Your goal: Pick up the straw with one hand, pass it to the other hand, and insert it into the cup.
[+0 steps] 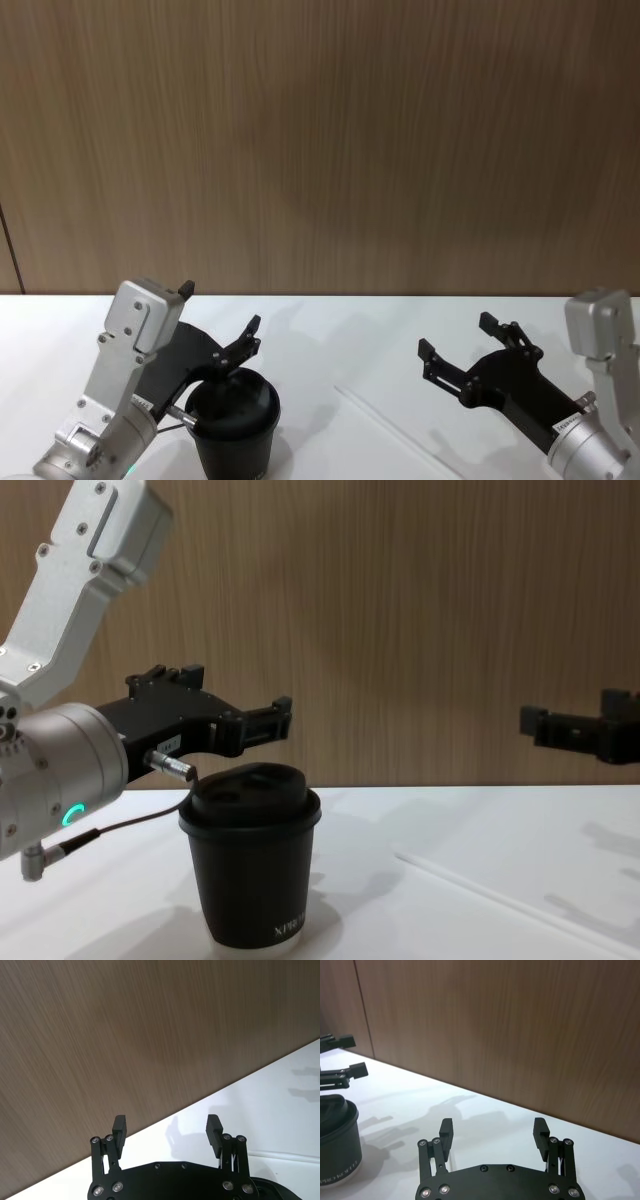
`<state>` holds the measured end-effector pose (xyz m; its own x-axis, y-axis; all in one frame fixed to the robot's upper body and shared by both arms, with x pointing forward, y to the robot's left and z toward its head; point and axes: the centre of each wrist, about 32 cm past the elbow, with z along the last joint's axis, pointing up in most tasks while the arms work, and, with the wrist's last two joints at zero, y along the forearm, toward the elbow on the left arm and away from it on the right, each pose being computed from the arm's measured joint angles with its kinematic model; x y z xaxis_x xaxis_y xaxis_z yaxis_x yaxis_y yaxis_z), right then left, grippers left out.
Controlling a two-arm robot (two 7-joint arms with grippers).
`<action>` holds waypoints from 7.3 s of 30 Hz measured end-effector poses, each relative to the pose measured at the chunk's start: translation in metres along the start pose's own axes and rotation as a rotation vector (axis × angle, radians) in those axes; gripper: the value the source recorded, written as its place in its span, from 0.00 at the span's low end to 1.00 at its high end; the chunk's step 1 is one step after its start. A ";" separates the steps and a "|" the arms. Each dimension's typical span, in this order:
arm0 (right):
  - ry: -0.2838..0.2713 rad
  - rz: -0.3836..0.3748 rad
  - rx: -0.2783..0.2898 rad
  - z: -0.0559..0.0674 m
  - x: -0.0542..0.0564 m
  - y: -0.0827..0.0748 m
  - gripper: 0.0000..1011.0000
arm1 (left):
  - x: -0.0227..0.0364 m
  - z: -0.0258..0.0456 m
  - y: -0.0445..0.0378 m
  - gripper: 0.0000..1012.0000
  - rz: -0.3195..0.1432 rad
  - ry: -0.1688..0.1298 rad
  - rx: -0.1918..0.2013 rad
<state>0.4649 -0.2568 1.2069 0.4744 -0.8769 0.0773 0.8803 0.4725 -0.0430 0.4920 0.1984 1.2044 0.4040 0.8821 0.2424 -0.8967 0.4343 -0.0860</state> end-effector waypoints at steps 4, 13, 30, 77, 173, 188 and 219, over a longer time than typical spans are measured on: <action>-0.012 0.033 -0.027 0.003 0.007 0.005 0.99 | 0.0000 0.0000 0.0000 0.99 0.000 0.000 0.000; -0.037 0.083 -0.116 0.004 0.019 0.017 0.99 | 0.0000 0.0000 0.0000 0.99 0.000 0.000 0.000; -0.118 0.063 -0.301 -0.001 0.026 0.024 0.99 | 0.0000 -0.0001 0.0000 0.99 0.000 0.000 0.000; -0.192 0.214 -0.437 0.000 0.032 -0.005 0.99 | 0.0000 0.0000 0.0000 0.99 0.000 0.000 0.000; -0.145 0.267 -0.531 -0.008 0.028 0.001 0.09 | 0.0000 0.0000 0.0000 0.99 0.000 0.000 0.000; -0.138 0.203 -0.464 -0.004 0.025 0.006 0.01 | 0.0000 0.0000 0.0000 0.99 0.000 0.000 0.000; 0.015 0.180 0.078 0.049 -0.012 0.039 0.00 | 0.0000 0.0000 0.0000 0.99 0.000 0.000 0.000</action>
<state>0.4933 -0.2231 1.2533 0.6247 -0.7785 0.0607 0.7789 0.6268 0.0224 0.4920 0.1984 1.2044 0.4040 0.8820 0.2425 -0.8967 0.4343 -0.0859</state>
